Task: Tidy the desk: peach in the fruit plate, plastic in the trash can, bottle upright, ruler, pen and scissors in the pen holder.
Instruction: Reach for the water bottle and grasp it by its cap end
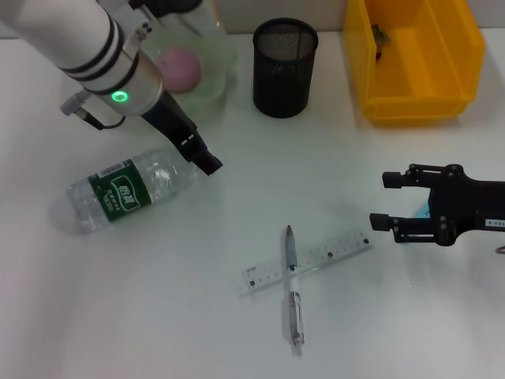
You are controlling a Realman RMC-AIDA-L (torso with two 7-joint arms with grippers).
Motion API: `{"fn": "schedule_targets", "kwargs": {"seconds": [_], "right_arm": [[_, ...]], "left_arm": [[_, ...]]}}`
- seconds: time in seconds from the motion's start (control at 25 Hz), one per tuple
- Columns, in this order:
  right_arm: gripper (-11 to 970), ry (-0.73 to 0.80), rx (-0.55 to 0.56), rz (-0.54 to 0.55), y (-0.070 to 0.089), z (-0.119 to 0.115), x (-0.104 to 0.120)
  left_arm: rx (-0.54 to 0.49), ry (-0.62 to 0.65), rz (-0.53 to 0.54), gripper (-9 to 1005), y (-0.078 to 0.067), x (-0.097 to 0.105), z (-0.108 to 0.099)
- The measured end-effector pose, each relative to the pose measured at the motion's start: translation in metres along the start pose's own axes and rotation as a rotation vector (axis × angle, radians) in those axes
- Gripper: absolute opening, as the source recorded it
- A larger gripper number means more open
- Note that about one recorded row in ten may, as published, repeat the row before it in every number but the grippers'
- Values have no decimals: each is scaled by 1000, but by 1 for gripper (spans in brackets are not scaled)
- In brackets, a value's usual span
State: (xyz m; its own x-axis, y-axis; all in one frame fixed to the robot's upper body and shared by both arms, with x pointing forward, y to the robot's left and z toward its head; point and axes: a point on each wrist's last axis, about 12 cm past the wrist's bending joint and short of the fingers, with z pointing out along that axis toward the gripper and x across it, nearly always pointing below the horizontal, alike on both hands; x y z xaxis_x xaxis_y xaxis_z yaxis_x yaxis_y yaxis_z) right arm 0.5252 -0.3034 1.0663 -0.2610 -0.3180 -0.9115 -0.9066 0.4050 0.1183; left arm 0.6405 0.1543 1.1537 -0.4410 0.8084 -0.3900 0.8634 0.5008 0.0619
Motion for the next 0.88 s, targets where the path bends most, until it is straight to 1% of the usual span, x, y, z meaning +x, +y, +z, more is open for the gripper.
{"fn": "schedule_targets", "kwargs": {"seconds": [0.24, 0.6, 0.8, 0.88], "right_arm": [[760, 1, -1, -1, 0, 0, 0], [760, 2, -3, 4, 0, 1, 0], [759, 2, -3, 6, 0, 1, 0], [759, 1, -3, 6, 0, 1, 0]], "left_arm": [[-22, 26, 16, 754, -2, 4, 17], [-30, 31, 20, 752, -1, 9, 23], [-27, 29, 31, 543, -1, 9, 23], [-25, 30, 36, 509, -2, 8, 23]]}}
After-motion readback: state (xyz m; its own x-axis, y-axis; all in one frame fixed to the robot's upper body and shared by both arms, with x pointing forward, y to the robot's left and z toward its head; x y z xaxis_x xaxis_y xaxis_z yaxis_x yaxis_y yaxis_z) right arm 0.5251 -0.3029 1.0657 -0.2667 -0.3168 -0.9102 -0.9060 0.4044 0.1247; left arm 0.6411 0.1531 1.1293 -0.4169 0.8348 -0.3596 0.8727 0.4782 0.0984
